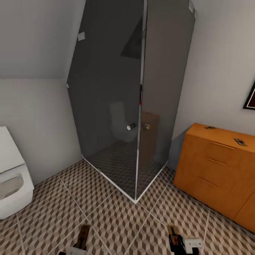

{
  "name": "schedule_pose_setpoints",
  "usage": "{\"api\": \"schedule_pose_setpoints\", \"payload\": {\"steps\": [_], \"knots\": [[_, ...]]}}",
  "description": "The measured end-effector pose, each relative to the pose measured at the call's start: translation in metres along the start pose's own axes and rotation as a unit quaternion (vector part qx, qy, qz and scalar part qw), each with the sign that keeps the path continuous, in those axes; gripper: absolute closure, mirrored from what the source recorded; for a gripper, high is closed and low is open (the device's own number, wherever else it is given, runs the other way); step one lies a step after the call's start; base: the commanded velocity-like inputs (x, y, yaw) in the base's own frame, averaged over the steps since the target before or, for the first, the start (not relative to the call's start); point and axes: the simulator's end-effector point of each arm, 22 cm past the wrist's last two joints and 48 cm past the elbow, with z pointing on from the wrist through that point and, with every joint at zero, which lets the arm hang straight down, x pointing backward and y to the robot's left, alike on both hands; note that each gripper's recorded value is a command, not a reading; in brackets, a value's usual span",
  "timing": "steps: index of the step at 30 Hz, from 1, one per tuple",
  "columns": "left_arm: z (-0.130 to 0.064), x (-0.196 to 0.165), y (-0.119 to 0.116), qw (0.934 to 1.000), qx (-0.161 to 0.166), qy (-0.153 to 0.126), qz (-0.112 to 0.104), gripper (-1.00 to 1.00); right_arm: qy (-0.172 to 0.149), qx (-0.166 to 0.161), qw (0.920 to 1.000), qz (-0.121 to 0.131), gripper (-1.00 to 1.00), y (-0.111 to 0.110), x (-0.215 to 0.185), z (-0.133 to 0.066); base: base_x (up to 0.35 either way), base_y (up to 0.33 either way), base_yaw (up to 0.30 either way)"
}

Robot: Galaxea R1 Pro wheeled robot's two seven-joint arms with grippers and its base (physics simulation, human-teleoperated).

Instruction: Take the four mousetraps from the cabinet in the bathroom and place them on the bathroom floor. Make sure all four end up on the same floor surface, and ensure that at least two of them are either under or directly next to the same bathroom sink.

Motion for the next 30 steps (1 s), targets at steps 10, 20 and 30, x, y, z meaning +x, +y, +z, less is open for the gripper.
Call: {"api": "schedule_pose_setpoints", "payload": {"steps": [10,20,30], "knots": [[0.0000,0.0002,0.0001,1.0000,0.000,0.000,0.000,1.00,0.000,0.000,1.0000,0.000,1.00,0.0000,-0.0001,0.0000,0.000,0.000,0.286],[0.0000,-0.0002,-0.0003,1.0000,0.000,0.000,0.000,1.00,0.000,0.000,1.0000,0.000,1.00,0.0000,-0.0001,0.0000,0.000,0.000,0.285],[-0.0001,0.0000,-0.0009,1.0000,0.001,0.000,0.000,1.00,0.000,0.000,1.0000,0.000,1.00,0.0001,0.0000,0.0000,0.000,0.000,0.285]]}}
